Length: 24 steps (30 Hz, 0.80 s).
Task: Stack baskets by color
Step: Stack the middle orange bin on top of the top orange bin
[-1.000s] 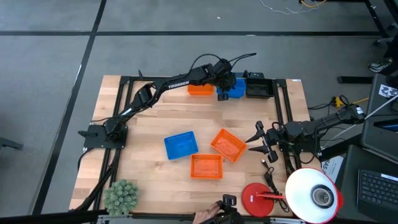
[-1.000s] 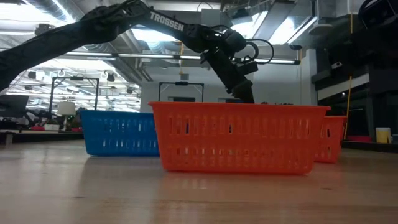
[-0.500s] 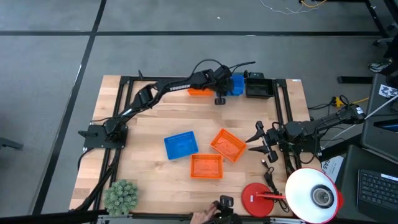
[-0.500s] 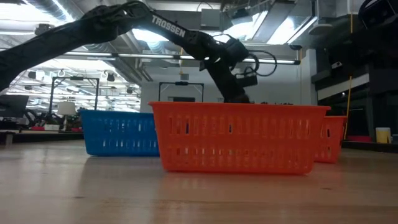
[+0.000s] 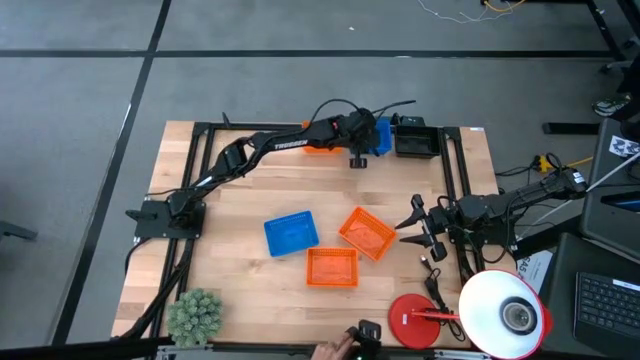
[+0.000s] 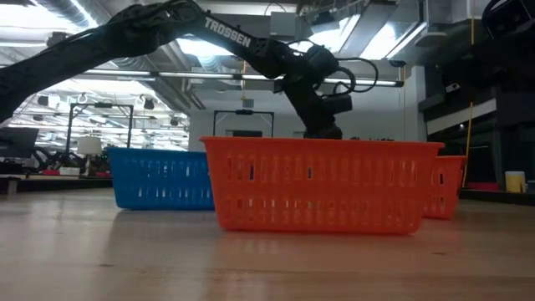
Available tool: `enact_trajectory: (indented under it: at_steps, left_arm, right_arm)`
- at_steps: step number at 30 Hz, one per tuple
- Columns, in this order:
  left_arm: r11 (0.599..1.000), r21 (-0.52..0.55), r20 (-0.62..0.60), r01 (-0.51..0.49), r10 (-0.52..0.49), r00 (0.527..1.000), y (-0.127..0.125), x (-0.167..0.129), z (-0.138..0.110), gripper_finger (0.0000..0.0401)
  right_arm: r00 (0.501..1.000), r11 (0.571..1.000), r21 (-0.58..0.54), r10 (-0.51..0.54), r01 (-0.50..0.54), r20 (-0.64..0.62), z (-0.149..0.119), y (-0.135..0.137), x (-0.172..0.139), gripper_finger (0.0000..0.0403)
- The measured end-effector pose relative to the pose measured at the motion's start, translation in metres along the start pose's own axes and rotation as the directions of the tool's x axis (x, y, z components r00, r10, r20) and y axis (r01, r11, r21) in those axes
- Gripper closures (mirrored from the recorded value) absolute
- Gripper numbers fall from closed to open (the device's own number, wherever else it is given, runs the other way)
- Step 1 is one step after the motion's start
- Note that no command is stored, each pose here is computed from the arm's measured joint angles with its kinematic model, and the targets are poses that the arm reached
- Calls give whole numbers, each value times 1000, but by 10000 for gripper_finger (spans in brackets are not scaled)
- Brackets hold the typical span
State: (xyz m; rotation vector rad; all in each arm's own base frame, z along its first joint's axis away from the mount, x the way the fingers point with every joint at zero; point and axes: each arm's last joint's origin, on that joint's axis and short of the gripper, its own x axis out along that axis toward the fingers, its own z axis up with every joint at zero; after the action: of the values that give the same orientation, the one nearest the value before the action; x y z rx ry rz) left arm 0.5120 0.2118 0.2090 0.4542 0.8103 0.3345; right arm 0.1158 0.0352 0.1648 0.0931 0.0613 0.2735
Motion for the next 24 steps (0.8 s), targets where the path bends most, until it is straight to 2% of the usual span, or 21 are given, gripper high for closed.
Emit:
enact_trajectory:
  at_steps: [5,8,11,13,17,19,20,21,24]
  left_arm:
    - [999,-51,-35,11,-13,999,0,-37,18,308]
    - [990,-142,-176,5,-31,984,-4,-72,22,308]
    - [971,-240,-366,-5,-86,927,-9,-112,15,308]
    - [955,-298,-452,-7,-135,882,-9,-139,11,309]
    - [952,-305,-624,12,-209,753,-18,-176,1,314]
    - [950,-313,-657,12,-225,720,-25,-188,0,315]
    - [943,-333,-636,28,-246,732,-28,-192,1,314]
    - [930,-363,-611,65,-290,737,-31,-197,2,314]
    - [910,-385,-613,154,-376,695,-49,-208,-5,313]
  right_arm:
    - [1000,1000,2,0,0,-5,0,0,0,235]
    - [1000,1000,11,-1,1,-5,0,0,0,235]
    - [1000,1000,26,-1,1,-6,-1,0,0,235]
    - [1000,1000,24,0,1,-4,0,0,0,235]
    - [1000,1000,26,1,-1,12,1,0,0,235]
    - [1000,1000,27,1,-1,11,1,0,0,235]
    - [1000,1000,26,1,-1,10,1,0,0,235]
    - [1000,1000,25,1,-1,10,1,0,0,235]
    - [1000,999,47,-4,4,11,1,0,0,235]
